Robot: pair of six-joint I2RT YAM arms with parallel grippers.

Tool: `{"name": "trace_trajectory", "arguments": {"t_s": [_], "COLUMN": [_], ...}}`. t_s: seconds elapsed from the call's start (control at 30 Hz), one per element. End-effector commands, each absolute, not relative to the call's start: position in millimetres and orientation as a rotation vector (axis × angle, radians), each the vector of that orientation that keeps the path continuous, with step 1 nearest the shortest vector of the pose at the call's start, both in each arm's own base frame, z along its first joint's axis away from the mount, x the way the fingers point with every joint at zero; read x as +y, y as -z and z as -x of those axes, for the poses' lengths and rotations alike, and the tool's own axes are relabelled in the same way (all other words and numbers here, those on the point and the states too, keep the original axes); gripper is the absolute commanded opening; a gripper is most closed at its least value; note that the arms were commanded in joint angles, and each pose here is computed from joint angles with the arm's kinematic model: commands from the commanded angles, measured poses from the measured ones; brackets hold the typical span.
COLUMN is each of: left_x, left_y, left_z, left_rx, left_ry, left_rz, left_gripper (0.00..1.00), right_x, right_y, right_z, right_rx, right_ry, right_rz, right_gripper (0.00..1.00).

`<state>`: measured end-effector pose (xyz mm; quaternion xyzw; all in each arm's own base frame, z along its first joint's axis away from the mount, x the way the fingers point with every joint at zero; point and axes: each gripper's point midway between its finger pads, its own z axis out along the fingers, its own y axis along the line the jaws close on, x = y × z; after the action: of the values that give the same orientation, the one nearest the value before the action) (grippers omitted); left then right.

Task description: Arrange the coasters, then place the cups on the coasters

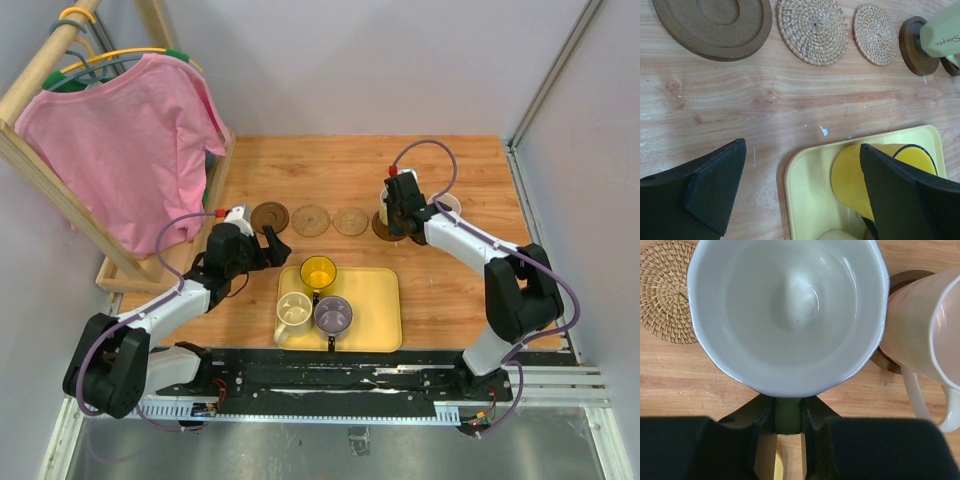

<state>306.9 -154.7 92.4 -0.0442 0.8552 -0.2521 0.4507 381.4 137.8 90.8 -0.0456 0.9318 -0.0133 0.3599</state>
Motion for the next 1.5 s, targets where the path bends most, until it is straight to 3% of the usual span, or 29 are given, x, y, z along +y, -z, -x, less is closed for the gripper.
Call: {"name": "trace_trajectory", "arguments": {"t_s": [0.0, 0.43, 0.53, 0.87, 1.23, 1.47], "left_x": [-161.2, -160.4, -160.9, -161.2, -159.9, -161.0], "left_y": [-110.1, -108.6, -108.8, -109.2, -113.7, -123.1], "left_z": [-317.6, -316.0, -315.7, -315.4, -312.5, -307.8], "left_rx": [2.053, 2.056, 2.056, 2.054, 2.039, 2.012], "left_ry": [0.635, 0.636, 0.638, 0.644, 0.647, 0.662], "left_rz": [0.079, 0.083, 0.081, 0.084, 0.081, 0.046], "left_gripper": [1.00, 1.00, 1.00, 1.00, 1.00, 1.00], "right_x": [143.0, 142.4, 141.5, 138.2, 135.7, 130.9], "right_y": [-115.7, -103.9, -105.6, -110.0, -118.9, -148.8], "right_z": [-405.8, -398.2, -397.2, -390.9, -372.5, -337.6], "right_rx": [2.309, 2.365, 2.371, 2.380, 2.374, 2.297], "right_ry": [-0.008, -0.009, -0.004, 0.001, -0.012, 0.054], "right_rz": [0.062, 0.045, 0.033, 0.018, -0.007, -0.009], "right_gripper": [0.01, 0.02, 0.08, 0.47, 0.53, 0.74]}}
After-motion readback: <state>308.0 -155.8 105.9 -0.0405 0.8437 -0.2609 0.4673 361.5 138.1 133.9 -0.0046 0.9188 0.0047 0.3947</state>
